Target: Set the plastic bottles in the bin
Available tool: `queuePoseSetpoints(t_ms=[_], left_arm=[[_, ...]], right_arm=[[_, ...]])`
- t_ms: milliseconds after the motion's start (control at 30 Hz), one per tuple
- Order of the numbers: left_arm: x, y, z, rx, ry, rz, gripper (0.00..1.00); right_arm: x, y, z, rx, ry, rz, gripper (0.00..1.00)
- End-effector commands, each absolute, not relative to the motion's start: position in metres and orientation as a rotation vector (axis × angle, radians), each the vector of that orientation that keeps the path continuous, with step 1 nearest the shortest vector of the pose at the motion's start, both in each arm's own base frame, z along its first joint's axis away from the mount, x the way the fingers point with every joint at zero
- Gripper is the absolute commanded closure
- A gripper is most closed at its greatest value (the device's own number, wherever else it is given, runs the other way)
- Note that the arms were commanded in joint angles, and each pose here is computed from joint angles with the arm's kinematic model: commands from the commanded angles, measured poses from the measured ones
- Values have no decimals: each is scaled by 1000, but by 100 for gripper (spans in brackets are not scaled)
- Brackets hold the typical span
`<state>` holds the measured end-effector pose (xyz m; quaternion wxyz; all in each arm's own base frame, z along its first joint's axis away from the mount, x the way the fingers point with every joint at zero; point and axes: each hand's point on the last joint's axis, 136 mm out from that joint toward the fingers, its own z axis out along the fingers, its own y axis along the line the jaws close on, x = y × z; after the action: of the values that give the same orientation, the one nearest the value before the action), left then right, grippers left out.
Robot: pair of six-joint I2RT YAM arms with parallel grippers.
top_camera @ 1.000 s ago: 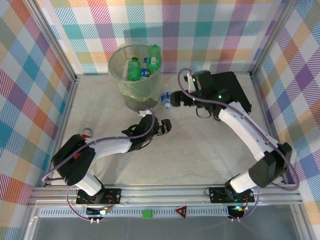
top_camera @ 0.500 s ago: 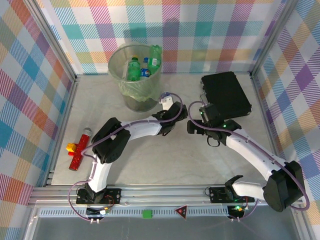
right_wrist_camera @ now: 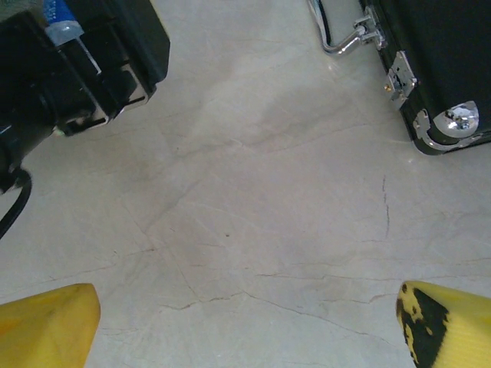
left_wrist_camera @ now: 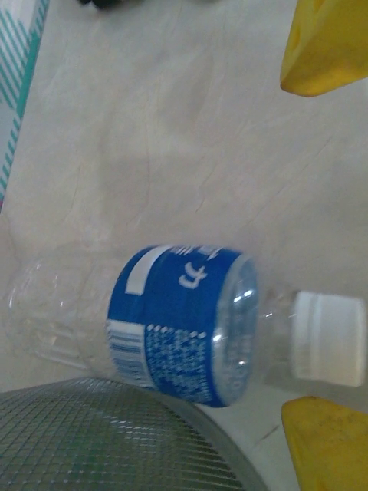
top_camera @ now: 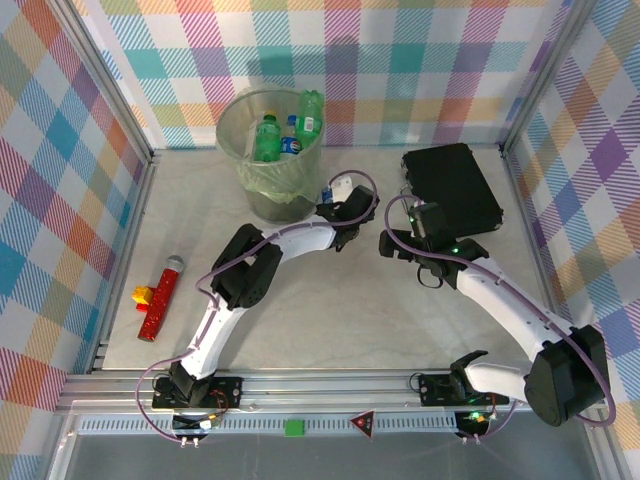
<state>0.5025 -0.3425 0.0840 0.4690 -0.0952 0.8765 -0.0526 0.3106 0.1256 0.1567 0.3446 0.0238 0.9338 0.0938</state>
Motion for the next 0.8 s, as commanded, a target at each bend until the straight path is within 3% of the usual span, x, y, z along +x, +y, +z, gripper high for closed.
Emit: queuePoseSetpoints(t_ms=[0, 467, 667, 767], left_arm=[[520, -322, 85, -251, 2143, -40, 0], [547, -313, 41, -282, 2286, -63, 2], [545, -314, 30, -308, 2332, -101, 15], [545, -318, 25, -308, 2342, -130, 31]], right_arm=[[312, 129, 156, 66, 2420, 276, 1], [321, 134, 152, 53, 2466, 257, 1], [328, 138, 162, 22, 2465, 245, 1], [331, 139, 166, 20, 2460, 247, 1]])
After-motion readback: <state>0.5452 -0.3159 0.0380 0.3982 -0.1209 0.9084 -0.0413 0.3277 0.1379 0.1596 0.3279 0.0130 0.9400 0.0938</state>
